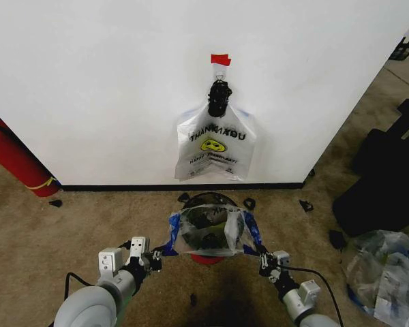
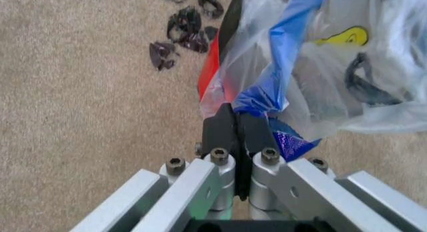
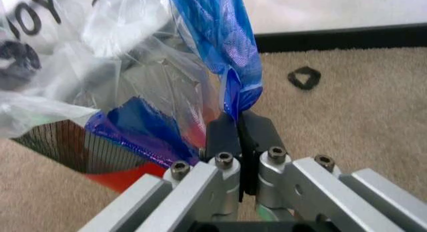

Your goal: Pick up the garbage bag from the wall and place it over the trash bin.

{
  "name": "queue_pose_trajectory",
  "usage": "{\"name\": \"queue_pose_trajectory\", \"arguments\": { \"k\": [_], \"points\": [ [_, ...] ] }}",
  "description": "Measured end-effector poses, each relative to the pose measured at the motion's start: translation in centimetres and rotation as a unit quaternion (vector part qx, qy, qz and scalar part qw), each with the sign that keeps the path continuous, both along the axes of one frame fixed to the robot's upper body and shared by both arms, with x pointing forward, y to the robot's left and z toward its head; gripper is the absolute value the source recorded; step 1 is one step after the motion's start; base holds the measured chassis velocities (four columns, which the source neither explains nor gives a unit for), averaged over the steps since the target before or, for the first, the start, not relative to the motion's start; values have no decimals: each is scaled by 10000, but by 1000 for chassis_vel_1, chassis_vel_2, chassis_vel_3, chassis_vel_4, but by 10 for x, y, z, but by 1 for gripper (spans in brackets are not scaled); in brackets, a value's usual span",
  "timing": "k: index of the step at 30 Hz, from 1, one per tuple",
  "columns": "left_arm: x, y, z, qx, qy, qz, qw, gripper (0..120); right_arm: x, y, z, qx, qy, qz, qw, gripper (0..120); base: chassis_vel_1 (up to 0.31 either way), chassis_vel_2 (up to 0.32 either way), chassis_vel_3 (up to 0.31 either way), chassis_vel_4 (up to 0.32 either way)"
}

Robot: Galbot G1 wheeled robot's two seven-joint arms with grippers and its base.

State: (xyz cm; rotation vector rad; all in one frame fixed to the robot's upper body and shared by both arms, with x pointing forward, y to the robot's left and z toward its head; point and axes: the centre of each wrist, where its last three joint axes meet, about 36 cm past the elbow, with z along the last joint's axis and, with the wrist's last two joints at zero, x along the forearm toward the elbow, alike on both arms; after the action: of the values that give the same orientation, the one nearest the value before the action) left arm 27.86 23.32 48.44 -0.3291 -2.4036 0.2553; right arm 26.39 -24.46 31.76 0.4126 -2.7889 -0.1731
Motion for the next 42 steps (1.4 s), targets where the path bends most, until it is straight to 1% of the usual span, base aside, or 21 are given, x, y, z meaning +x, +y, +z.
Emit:
{"name": "queue_pose_trajectory", "arguments": {
  "k": [2,5,6,9,11,12,13,14,17,22,28,37,42],
  "points": [
    [2,1,-5,48,64,-4,10000,0,4,-1,-1,-39,51,-46,10000,0,0,0,0,0],
    [10,2,-19,95,220,35,9997,0,15,0,-5,-41,223,-147,9996,0,0,0,0,0],
    [10,2,-19,95,220,35,9997,0,15,0,-5,-41,223,-147,9996,0,0,0,0,0],
    [28,3,-34,120,237,165,9995,0,30,3,-9,13,340,-244,9991,0,0,0,0,0],
    [30,3,-35,118,225,179,9995,0,33,4,-9,41,347,-265,9990,0,0,0,0,0],
    [38,2,-35,92,147,242,9996,0,38,6,-7,120,363,-312,9988,0,0,0,0,0],
    [47,0,-30,-1,20,284,9996,0,47,8,-1,268,404,-400,9980,0,0,0,0,0],
    [50,-1,-26,-33,5,255,9997,0,55,6,5,286,485,-435,9975,0,0,0,0,0],
    [51,-2,-29,-4,77,197,9998,0,63,3,4,181,630,-451,9968,0,0,0,0,0],
    [55,-8,-41,3,238,114,9997,0,78,0,-7,-47,919,-394,9950,0,0,0,0,0],
    [66,-15,-47,-4,269,53,9996,0,94,8,-9,-51,961,-329,9948,0,0,0,0,0],
    [85,-19,-52,84,166,62,9998,0,128,13,-6,-101,1097,-511,9926,0,0,0,0,0],
    [81,-18,-54,105,204,14,9997,0,129,18,-5,-132,1132,-500,9922,0,0,0,0,0]
  ]
}}
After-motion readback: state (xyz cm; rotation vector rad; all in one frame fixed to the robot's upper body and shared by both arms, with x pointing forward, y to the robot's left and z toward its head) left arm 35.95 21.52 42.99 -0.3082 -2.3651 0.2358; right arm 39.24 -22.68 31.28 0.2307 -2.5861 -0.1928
